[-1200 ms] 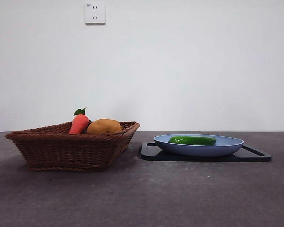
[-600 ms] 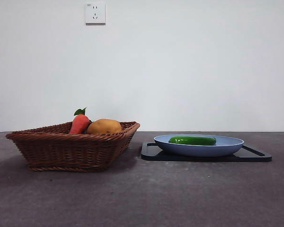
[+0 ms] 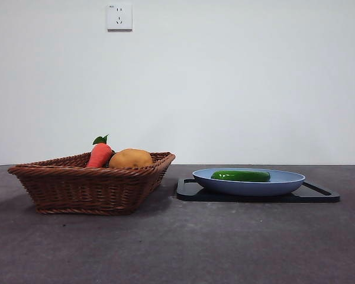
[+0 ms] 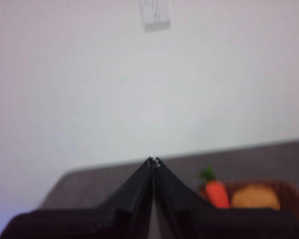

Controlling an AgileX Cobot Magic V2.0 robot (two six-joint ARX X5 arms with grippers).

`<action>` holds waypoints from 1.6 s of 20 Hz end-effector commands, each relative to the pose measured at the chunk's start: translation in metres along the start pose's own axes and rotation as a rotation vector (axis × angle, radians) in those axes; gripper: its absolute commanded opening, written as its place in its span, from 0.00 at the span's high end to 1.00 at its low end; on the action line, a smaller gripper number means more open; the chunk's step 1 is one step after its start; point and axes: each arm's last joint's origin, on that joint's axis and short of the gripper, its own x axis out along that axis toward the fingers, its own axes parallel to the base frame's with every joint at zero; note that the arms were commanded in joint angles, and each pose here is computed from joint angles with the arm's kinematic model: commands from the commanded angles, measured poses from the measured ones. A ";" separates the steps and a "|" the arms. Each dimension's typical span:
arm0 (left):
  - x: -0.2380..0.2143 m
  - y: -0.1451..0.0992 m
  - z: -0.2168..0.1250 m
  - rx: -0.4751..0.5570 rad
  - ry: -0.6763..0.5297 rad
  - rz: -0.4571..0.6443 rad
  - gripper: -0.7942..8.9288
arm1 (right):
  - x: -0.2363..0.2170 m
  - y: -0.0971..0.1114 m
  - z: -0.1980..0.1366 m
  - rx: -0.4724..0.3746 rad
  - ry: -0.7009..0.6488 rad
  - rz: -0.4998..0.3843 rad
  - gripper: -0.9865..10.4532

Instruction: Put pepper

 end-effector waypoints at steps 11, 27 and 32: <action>-0.016 -0.003 -0.097 -0.098 0.108 0.051 0.91 | -0.002 0.001 0.001 0.002 0.005 0.003 0.90; -0.019 -0.006 -0.119 -0.094 0.231 0.044 0.91 | -0.002 0.001 0.001 0.002 0.005 0.003 0.90; -0.019 -0.006 -0.119 -0.094 0.231 0.044 0.91 | -0.002 0.001 0.001 0.002 0.005 0.003 0.90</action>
